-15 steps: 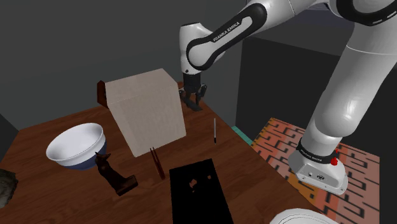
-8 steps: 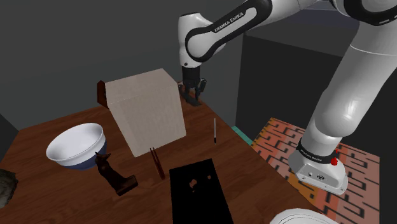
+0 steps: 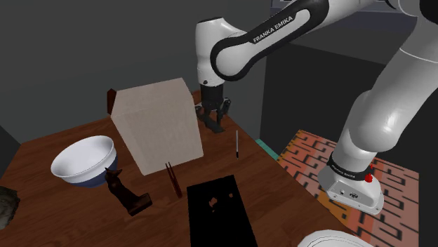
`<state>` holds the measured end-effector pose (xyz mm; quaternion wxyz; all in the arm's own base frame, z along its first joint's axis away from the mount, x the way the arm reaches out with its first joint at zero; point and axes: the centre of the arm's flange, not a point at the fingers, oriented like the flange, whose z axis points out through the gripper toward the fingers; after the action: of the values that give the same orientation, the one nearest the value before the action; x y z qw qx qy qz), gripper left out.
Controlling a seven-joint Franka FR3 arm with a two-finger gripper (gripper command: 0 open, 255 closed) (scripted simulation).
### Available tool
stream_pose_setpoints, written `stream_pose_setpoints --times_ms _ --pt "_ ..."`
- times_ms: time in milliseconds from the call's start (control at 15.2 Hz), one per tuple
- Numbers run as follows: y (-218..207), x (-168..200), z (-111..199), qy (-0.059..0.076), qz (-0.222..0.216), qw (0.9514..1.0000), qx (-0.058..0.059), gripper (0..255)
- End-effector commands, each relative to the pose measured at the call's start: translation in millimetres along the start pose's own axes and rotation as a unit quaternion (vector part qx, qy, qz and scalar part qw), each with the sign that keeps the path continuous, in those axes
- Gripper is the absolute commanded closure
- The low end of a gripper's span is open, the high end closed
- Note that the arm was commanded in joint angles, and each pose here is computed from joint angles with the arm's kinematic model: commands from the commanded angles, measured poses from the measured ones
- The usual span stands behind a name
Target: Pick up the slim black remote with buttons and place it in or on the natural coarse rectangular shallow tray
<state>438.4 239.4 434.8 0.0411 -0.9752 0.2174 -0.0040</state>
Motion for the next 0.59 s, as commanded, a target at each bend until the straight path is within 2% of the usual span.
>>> stream_pose_setpoints --times_ms 0,528 --pt "-8 -27 1 0.000 0.000 1.0000 0.000 255" --pt "-43 -126 7 0.000 0.000 1.0000 0.000 255"
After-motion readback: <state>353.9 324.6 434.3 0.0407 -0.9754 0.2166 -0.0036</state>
